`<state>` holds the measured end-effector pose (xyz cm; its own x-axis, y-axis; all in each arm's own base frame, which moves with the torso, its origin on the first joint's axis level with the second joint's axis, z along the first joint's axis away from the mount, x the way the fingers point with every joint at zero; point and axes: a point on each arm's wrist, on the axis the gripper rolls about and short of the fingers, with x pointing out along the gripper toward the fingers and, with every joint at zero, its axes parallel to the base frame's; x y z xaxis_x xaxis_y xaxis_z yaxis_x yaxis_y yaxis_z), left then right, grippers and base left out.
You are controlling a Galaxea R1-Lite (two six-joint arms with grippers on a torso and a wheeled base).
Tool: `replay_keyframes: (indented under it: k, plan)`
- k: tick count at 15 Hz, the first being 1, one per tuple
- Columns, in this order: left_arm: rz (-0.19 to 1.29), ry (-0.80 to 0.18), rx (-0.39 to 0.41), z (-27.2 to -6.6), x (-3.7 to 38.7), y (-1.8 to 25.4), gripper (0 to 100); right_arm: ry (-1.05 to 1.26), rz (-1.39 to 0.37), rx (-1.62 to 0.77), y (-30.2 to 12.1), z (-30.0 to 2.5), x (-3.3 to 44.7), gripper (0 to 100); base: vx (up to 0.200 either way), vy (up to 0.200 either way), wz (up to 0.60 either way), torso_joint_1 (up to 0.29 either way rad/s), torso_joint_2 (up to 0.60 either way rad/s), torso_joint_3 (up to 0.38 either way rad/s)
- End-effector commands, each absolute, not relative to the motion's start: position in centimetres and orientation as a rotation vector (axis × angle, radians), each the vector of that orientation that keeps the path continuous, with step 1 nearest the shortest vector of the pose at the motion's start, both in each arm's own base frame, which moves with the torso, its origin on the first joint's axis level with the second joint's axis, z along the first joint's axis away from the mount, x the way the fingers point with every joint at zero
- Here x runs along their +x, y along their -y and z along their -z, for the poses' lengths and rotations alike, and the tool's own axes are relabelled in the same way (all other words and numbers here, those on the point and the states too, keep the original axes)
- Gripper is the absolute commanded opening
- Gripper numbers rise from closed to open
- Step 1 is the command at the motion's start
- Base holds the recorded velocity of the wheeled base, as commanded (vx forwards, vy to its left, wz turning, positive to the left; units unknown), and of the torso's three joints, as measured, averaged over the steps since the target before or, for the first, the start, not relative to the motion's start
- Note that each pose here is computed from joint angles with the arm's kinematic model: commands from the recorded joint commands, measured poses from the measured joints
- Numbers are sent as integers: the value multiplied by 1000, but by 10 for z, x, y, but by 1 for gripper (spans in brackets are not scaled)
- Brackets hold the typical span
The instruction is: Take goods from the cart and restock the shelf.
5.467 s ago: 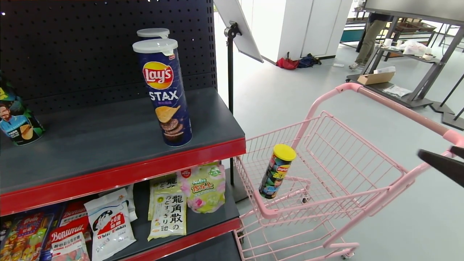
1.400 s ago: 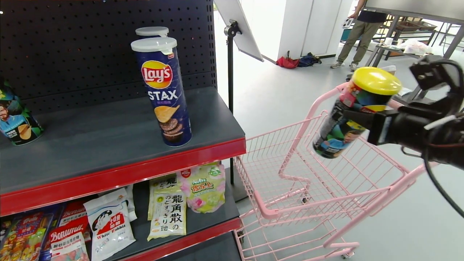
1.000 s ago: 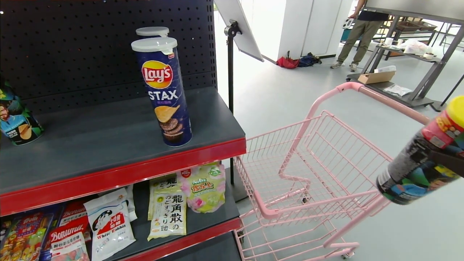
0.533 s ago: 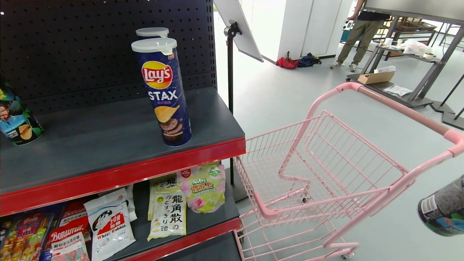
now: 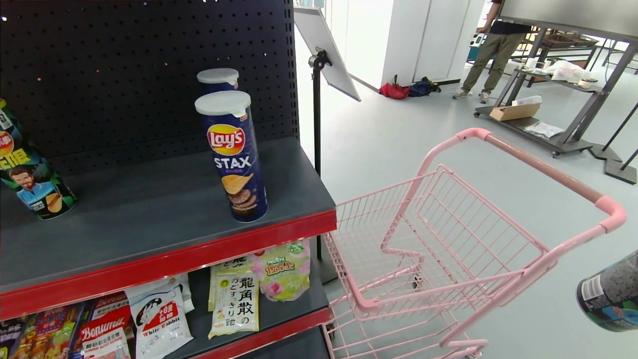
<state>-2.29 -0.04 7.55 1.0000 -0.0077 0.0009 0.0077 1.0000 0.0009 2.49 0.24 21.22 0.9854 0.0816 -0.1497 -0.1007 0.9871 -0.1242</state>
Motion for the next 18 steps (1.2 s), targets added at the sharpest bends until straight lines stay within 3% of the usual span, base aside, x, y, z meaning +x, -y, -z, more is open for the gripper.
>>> replay_keyframes:
  k: [1, 14, 18]
  plan:
    - [8, 0, 0, -75, -23, 0, 100, -155, -96, -135, -3, -210, 26, 0, 0, 0, 0, 222, -583, -344]
    - [8, 0, 2, -75, -23, 0, 100, -173, -91, -146, -3, -207, 28, 0, 0, 0, 0, 165, -390, -229]
    - [8, 0, 2, -75, -23, 0, 100, -194, -81, -186, -3, -197, 28, 0, 0, 0, 150, 51, -102, -57]
